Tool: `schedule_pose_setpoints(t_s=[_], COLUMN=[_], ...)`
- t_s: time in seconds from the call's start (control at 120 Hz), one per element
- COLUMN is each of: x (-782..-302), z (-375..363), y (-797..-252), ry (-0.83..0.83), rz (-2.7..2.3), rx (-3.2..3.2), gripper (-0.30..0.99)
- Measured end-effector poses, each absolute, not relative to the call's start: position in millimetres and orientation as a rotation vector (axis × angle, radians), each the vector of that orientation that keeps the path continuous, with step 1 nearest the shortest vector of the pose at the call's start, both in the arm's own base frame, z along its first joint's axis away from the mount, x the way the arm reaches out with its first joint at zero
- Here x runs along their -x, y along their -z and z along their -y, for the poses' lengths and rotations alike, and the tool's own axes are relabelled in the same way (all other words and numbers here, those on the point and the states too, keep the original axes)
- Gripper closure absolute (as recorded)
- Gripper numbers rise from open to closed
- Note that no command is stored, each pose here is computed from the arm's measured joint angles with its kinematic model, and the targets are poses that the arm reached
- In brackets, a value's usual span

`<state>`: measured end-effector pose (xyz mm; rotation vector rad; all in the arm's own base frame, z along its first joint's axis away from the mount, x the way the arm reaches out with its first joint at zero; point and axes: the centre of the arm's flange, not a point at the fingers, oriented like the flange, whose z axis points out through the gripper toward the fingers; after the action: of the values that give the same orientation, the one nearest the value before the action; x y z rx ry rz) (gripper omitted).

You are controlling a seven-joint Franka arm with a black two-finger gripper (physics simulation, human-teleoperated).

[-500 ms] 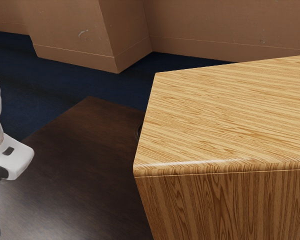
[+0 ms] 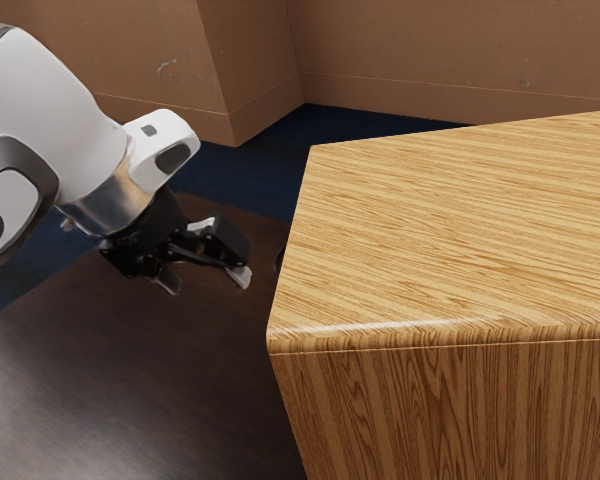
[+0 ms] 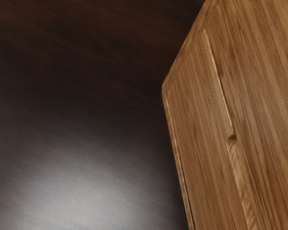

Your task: Pull the drawer handle with one arm to open the drawer

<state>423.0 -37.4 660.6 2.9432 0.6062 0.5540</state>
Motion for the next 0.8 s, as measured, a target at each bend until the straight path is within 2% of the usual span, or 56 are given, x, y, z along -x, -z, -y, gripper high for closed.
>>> schedule_pose_setpoints(t_s=[0.117, 0.283, 0.8], x=[-442.0, -449.6, -429.7], z=[38.5, 37.3, 25.5], y=[-665.3, -661.2, -656.0], ry=[-0.667, -0.697, -0.636], rz=[-0.789, -0.989, -1.18], rx=[-2.763, -2.568, -2.344], gripper=[0.0, 0.0, 0.0])
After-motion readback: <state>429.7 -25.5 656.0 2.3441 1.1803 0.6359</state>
